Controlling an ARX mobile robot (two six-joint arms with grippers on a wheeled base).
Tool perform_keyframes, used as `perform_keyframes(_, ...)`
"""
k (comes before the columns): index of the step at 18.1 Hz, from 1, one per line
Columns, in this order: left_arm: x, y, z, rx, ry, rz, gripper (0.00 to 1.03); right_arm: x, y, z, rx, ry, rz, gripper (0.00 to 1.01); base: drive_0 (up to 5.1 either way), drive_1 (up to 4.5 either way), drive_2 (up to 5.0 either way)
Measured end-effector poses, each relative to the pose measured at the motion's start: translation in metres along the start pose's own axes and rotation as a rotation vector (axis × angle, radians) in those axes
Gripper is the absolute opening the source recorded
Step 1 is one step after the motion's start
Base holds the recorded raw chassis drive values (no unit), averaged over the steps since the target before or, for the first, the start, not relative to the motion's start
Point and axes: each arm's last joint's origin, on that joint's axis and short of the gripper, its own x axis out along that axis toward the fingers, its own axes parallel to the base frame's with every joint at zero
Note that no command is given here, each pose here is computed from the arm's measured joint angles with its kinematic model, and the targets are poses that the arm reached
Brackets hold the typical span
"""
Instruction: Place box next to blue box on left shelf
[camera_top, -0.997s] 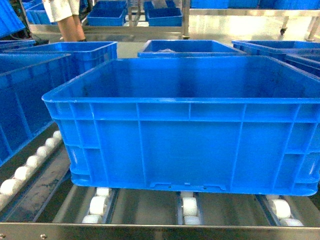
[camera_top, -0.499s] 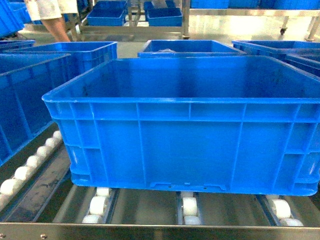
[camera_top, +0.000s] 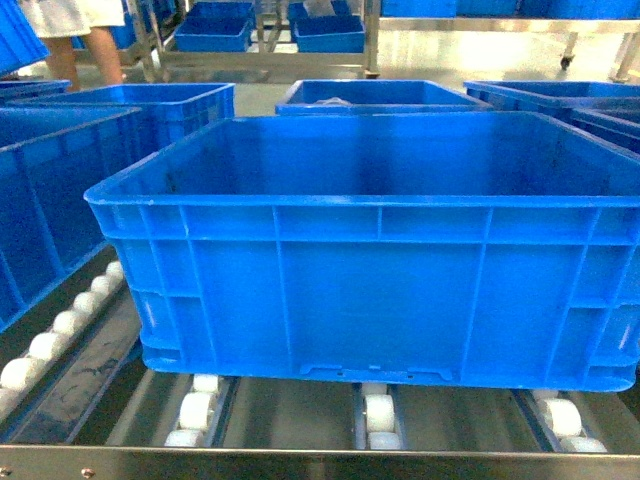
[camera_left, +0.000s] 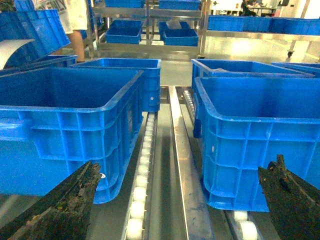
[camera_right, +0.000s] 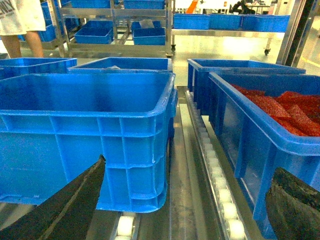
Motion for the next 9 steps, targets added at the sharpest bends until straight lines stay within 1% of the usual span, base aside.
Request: perform_keyframes(9, 0.0000, 0.0000, 0.0000, 0.000, 0.000, 0.000, 0.98, 0.0000, 0.0000, 0.0000, 0.000, 0.000, 0.000, 0.98, 0.0, 0.00, 0.0)
